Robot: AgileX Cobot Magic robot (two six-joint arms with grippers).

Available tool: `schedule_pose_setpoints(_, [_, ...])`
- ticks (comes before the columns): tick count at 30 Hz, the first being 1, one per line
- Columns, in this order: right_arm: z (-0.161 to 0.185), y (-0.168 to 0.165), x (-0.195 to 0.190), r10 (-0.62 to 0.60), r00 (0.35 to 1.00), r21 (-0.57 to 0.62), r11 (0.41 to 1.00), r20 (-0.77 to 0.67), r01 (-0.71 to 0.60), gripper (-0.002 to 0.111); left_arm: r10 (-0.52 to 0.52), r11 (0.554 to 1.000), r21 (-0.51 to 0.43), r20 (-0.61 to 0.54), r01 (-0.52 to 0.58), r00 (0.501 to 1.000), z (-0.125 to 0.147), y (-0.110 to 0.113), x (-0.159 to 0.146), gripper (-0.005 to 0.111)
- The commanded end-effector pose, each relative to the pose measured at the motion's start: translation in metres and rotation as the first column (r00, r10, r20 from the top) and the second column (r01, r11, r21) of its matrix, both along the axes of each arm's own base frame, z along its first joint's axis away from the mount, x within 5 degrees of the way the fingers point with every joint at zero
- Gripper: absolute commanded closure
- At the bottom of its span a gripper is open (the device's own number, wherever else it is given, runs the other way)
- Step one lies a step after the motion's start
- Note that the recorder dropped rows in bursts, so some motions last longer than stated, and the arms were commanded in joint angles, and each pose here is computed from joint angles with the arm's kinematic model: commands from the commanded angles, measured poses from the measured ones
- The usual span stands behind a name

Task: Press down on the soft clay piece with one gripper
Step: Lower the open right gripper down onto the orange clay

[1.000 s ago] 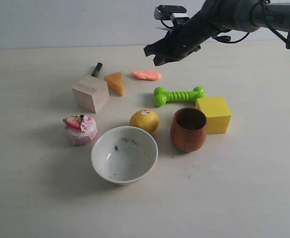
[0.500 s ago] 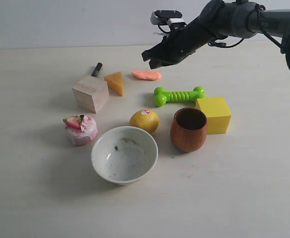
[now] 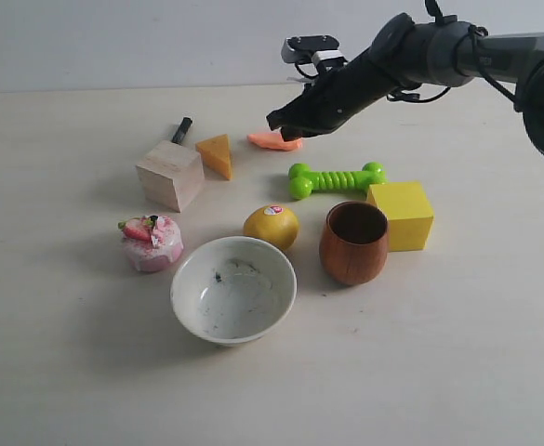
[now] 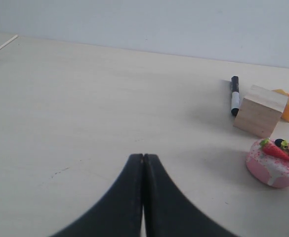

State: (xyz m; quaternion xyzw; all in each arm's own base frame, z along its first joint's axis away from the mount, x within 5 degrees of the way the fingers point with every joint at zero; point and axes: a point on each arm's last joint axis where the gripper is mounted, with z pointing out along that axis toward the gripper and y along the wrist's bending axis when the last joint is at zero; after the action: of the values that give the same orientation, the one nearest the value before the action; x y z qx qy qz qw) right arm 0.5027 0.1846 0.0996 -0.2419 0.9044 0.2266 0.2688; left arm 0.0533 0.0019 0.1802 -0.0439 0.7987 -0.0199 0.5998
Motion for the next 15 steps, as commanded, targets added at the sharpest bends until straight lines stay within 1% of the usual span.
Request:
schedule_pose_setpoints(1, [0.0064,0.0022,0.0031,0.002,0.999,0.011,1.000,0.049,-0.003,0.108,0.002,1.000,-0.007,0.012,-0.002,1.000,0.0007,-0.0001,-0.0002,0.107])
schedule_pose_setpoints(9, [0.0071,0.0049,0.0043,0.019,0.997,0.041,0.999,0.079,-0.022,0.108,0.002,1.000,-0.007,0.012,-0.002,1.000,0.0007,-0.0001,-0.0002,0.107])
schedule_pose_setpoints(15, [0.0010,0.0054,0.0072,0.014,0.996,0.039,0.999,0.086,-0.018,0.108,0.002,1.000,-0.007,0.012,-0.002,1.000,0.0007,-0.0001,-0.0002,0.107])
